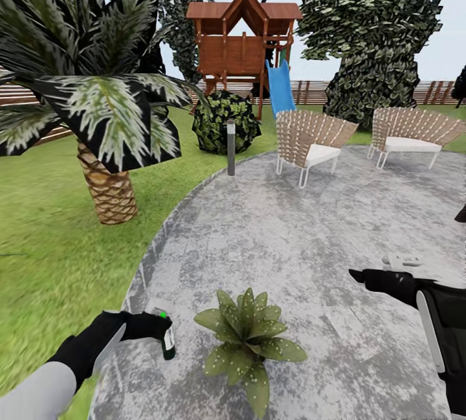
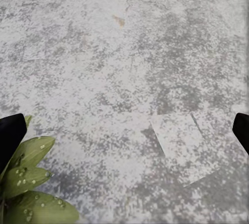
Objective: Pick up the pesticide atomizer in the garden and spray insectifuge to fully cover both potted plants in the garden.
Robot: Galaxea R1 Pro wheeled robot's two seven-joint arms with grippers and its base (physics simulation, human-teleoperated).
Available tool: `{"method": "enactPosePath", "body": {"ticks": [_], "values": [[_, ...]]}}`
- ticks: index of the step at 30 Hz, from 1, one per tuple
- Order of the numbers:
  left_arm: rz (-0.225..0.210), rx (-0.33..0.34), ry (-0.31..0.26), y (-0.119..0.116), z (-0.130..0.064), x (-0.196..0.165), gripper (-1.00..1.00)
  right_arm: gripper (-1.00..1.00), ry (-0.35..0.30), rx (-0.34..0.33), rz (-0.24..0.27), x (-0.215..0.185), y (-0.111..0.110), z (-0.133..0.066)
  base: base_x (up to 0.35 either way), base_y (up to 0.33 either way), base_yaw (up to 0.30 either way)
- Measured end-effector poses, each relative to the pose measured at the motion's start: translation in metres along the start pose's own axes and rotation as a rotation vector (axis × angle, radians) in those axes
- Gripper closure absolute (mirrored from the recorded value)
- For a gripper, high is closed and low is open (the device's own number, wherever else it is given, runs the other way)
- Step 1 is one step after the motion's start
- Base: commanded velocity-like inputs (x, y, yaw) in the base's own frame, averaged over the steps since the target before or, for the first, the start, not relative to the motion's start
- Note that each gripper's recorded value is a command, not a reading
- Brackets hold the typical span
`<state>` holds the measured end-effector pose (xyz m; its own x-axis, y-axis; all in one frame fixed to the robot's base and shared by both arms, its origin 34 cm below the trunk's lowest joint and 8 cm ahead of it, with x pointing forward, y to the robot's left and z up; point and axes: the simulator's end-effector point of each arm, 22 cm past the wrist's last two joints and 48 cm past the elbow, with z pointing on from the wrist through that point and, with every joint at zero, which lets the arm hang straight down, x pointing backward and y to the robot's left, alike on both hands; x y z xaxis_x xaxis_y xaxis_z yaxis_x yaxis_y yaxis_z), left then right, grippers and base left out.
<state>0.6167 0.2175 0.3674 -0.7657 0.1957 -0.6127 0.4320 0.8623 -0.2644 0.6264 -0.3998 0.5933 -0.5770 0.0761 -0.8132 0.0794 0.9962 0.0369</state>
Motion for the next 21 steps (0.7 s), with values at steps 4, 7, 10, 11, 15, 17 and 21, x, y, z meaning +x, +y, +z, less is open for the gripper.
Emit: {"method": "enactPosePath", "body": {"ticks": [4,7,10,11,15,17,21], "values": [[0.118,-0.073,0.144,0.018,-0.009,-0.018,1.0,-1.0,0.001,-0.001,0.001,0.001,0.001,0.0,0.0,0.0,-0.009],[0.197,-0.104,0.221,0.006,0.002,-0.046,1.0,-1.0,0.0,0.002,-0.001,0.0,-0.001,0.0,0.0,0.0,-0.001],[0.258,-0.085,0.323,-0.016,0.015,-0.044,1.0,-1.0,-0.003,0.004,-0.003,-0.002,-0.002,-0.001,0.0,0.0,0.0],[0.303,-0.084,0.372,-0.025,0.019,-0.038,1.0,-1.0,-0.007,0.004,-0.003,-0.005,-0.003,-0.001,0.0,0.0,0.0],[0.329,-0.064,0.399,-0.038,0.026,-0.028,1.0,-1.0,-0.008,0.004,-0.002,-0.005,-0.003,-0.001,0.0,0.0,-0.028],[0.329,-0.047,0.403,-0.044,0.029,-0.022,1.0,-1.0,-0.008,0.004,-0.002,-0.005,-0.003,-0.001,0.0,0.0,-0.193],[0.328,0.023,0.391,-0.064,0.035,-0.015,1.0,-1.0,-0.008,0.005,-0.001,-0.005,-0.003,-0.001,0.0,0.0,-0.243]]}}
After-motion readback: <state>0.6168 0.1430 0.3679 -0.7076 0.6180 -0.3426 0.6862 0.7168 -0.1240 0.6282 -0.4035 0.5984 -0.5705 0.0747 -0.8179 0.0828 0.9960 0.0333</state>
